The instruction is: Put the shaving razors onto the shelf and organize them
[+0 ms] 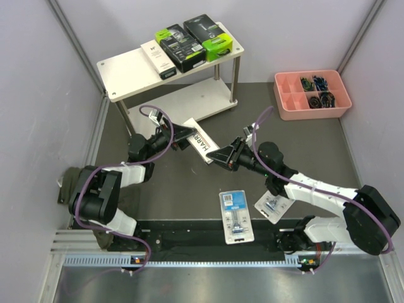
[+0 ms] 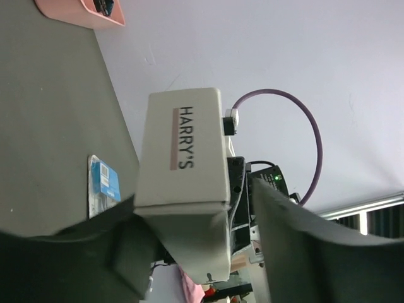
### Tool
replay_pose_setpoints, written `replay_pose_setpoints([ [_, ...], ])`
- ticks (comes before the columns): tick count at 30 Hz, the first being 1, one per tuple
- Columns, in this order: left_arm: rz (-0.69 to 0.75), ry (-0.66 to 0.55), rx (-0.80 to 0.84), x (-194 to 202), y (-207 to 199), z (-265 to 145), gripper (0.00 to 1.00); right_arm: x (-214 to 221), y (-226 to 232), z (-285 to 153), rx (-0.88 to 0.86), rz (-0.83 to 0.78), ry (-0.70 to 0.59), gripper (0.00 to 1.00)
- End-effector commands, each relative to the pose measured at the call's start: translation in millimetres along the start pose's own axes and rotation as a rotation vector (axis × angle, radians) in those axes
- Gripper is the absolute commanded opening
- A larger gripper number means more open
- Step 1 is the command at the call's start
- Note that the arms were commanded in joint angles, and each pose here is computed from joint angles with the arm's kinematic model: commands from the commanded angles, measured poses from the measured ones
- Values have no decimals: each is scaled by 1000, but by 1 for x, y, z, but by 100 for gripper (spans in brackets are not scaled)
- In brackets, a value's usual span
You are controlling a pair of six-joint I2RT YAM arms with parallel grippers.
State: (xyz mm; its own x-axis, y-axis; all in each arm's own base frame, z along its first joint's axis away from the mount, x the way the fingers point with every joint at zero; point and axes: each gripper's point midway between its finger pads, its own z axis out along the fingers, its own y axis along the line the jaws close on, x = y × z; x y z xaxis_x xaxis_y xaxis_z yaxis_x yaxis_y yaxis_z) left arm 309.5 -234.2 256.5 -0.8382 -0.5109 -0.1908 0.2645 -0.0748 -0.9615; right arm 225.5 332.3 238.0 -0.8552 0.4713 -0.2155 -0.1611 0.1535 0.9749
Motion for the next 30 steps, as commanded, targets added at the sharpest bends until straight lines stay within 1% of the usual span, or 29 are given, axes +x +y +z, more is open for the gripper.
replay_pose_setpoints([
  [1,106,23,78,6,-20,-1,74,-9,37,0,-95,-55,-34,13],
  [3,111,25,58,6,-16,-1,88,-9,39,0,-95,-58,-34,12],
  [4,121,25,55,6,-19,-1,91,-10,39,0,-95,-60,-37,12],
  [5,122,27,24,6,-12,-1,97,-11,39,0,-94,-60,-42,12],
  [6,136,25,19,6,-16,-1,99,-11,37,0,-81,-57,-43,12],
  [7,144,26,6,5,-15,-1,99,-12,39,-2,-83,-61,-49,12],
  [8,186,26,-11,5,-12,-1,99,-13,38,-3,-76,-62,-57,12],
  [9,165,30,-66,5,-7,-1,99,-14,39,-3,-74,-68,-60,12],
  [10,179,22,-96,3,-4,-1,99,-13,39,-5,-65,-68,-60,12],
  [11,231,20,-146,0,5,-3,99,-15,39,-6,-59,-70,-69,12],
  [13,207,21,-295,0,19,-10,99,-15,37,-9,-43,-72,-72,12],
  [14,276,-5,-369,-9,29,-14,99,-16,40,-11,-44,-76,-79,12],
  [15,317,-27,-402,-16,20,-15,99,-17,40,-12,-40,-79,-83,11],
  [16,274,-8,-502,-10,36,-27,99,-17,40,-13,-36,-86,-84,12],
  [17,321,-40,-564,-17,41,-33,99,-17,41,-15,-25,-88,-86,12],
  [18,332,-58,-607,-20,36,-39,99,-17,42,-16,-23,-93,-85,12],
  [19,314,-51,-676,-16,43,-50,99,-17,42,-17,-20,-100,-85,12],
  [20,335,-60,-717,-17,45,-57,99,-18,42,-18,-12,-103,-86,11],
  [21,357,-111,-759,-24,41,-65,99,-18,43,-19,-11,-107,-87,12],
  [23,363,-137,-838,-24,45,-82,99,-19,45,-20,-11,-118,-89,12],
  [24,387,-199,-881,-31,42,-92,99,-19,46,-21,-9,-119,-88,12],
  [26,376,-239,-958,-30,45,-110,99,-18,47,-21,-9,-128,-85,12],
  [28,395,-334,-1030,-38,41,-130,99,-19,50,-21,-7,-140,-82,12],
  [29,385,-345,-1071,-36,44,-140,99,-19,52,-21,-7,-144,-77,12],
  [30,398,-388,-1100,-39,40,-149,99,-19,53,-21,-7,-149,-75,12],
])
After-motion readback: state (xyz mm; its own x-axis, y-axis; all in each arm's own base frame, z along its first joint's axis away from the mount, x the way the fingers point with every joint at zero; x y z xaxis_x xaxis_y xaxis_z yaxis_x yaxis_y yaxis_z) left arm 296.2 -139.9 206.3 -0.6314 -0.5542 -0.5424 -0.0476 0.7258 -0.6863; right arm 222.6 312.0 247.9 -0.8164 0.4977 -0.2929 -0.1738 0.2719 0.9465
